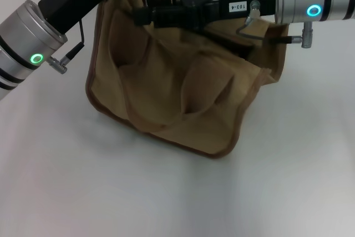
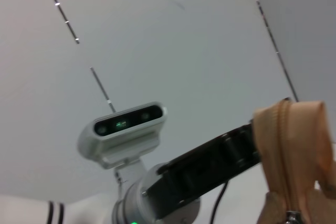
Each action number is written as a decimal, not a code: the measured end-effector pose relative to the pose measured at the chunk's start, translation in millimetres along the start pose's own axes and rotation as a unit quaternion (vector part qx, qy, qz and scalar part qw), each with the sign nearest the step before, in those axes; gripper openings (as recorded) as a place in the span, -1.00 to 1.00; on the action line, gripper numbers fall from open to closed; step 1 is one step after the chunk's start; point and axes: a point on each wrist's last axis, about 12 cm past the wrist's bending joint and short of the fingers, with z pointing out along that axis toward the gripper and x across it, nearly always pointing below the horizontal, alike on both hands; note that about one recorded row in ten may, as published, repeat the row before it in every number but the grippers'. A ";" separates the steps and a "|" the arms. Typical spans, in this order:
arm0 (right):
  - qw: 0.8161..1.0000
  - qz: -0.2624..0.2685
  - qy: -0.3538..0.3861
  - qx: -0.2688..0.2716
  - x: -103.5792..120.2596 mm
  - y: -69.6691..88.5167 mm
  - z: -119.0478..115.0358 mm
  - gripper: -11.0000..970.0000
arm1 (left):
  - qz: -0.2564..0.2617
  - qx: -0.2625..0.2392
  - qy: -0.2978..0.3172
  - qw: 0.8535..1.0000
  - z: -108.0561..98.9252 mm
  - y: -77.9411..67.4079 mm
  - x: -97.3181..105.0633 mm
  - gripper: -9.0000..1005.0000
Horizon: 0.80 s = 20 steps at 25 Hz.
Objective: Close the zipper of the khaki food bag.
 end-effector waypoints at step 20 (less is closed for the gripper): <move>0.999 0.015 -0.024 0.030 -3.3 -6.7 -3.5 0.02 | 0.002 -0.003 0.005 1.000 4.8 2.5 0.2 -0.81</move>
